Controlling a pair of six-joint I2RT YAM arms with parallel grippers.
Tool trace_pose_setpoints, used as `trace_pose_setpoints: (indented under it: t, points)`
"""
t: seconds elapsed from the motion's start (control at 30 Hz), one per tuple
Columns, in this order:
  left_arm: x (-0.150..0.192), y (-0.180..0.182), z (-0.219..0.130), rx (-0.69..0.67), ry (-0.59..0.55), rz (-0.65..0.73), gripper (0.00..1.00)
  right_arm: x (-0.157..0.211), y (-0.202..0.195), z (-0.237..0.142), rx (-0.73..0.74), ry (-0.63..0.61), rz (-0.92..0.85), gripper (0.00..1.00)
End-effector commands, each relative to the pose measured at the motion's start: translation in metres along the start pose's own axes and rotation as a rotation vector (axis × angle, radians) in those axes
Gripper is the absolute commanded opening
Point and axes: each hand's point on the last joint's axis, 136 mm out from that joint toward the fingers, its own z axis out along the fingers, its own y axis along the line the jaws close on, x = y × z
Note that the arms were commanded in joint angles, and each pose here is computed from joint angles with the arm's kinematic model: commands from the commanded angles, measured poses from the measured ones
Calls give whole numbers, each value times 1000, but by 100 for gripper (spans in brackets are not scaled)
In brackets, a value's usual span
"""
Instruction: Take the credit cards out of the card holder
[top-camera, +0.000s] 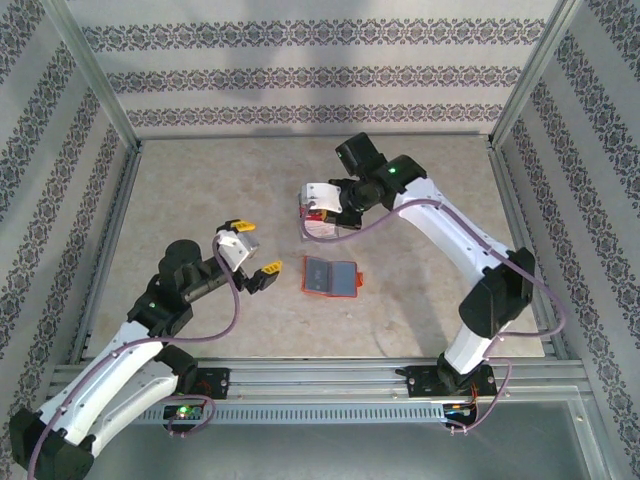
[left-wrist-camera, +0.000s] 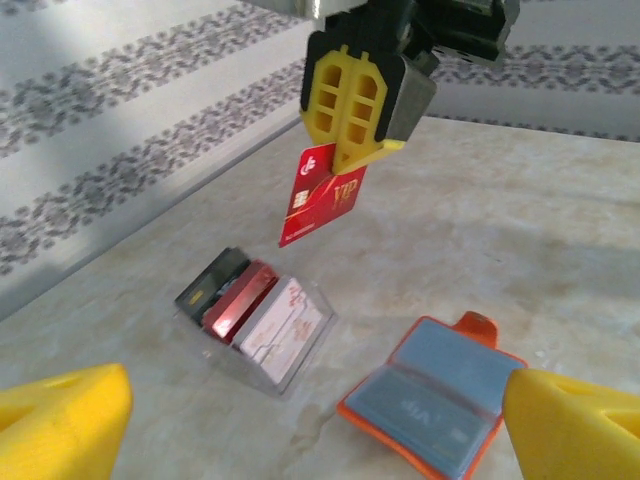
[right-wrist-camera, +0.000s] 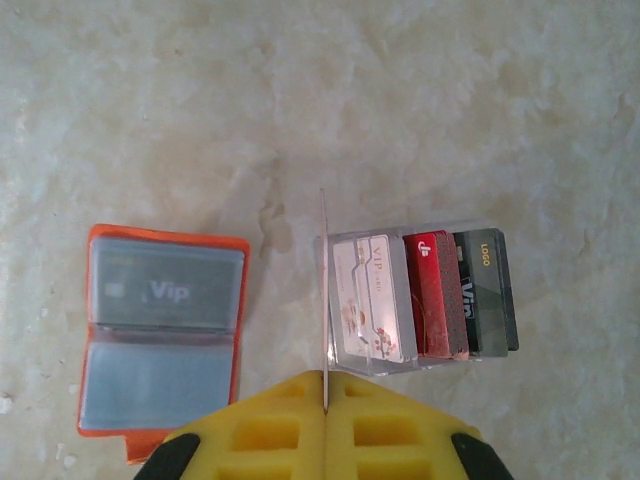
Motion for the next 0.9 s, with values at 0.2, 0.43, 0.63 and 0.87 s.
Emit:
trace_pose_setpoints:
  t: [0.2,0.43,0.63,0.87]
  points:
    - [41,38,-9,-285,51,-211,100,20,-26,33,-62,146,-30,0]
    - [57,44,-9,-336,52,-281,100,36,-40,60,-93,236,-55,0]
    - [63,43,-6,-334,80,-277,100,54,-53,79,-90,331,-91,0]
    - [65,44,-4,-331,99,-265,100,60,-64,95,-78,369,-109,0]
